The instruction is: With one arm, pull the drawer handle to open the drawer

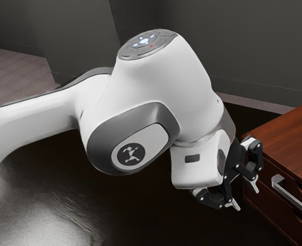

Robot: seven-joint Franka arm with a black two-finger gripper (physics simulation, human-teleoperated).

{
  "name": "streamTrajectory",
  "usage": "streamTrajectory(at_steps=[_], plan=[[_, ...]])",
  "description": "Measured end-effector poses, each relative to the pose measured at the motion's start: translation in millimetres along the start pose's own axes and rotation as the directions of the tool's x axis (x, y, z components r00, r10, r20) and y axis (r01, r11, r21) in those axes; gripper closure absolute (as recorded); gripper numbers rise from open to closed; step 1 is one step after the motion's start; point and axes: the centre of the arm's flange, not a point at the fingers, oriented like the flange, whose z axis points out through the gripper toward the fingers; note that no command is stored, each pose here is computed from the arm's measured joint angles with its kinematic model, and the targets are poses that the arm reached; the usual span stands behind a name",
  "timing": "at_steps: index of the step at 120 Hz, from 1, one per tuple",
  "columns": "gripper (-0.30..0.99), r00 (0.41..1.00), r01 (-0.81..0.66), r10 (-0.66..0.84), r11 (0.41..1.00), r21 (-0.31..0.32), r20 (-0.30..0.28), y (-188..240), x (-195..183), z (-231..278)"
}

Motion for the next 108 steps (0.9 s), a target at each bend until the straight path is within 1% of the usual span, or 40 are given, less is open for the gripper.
streamTrajectory(at_steps=[20, 34, 45, 56, 72, 80, 96, 108], plan=[[0.48, 1.000, 0.003, -0.003, 1.000, 0.021, -0.001, -8, -4, 1], [0.49, 1.000, -0.006, 0.006, 1.000, 0.025, -0.005, -18, -1, 10], [0.49, 1.000, -0.013, 0.014, 0.999, 0.047, -0.010, -28, 3, 7], [0.49, 0.999, -0.017, 0.019, 0.999, 0.049, -0.028, -34, 10, 14], [0.49, 0.997, -0.040, 0.042, 0.999, 0.036, -0.061, -38, 33, 34], [0.49, 0.996, -0.045, 0.048, 0.998, 0.039, -0.069, -40, 38, 38], [0.49, 0.997, -0.024, 0.028, 0.998, 0.052, -0.078, -48, 30, 40], [0.49, 0.997, -0.012, 0.016, 0.999, 0.047, -0.077, -51, 22, 47]])
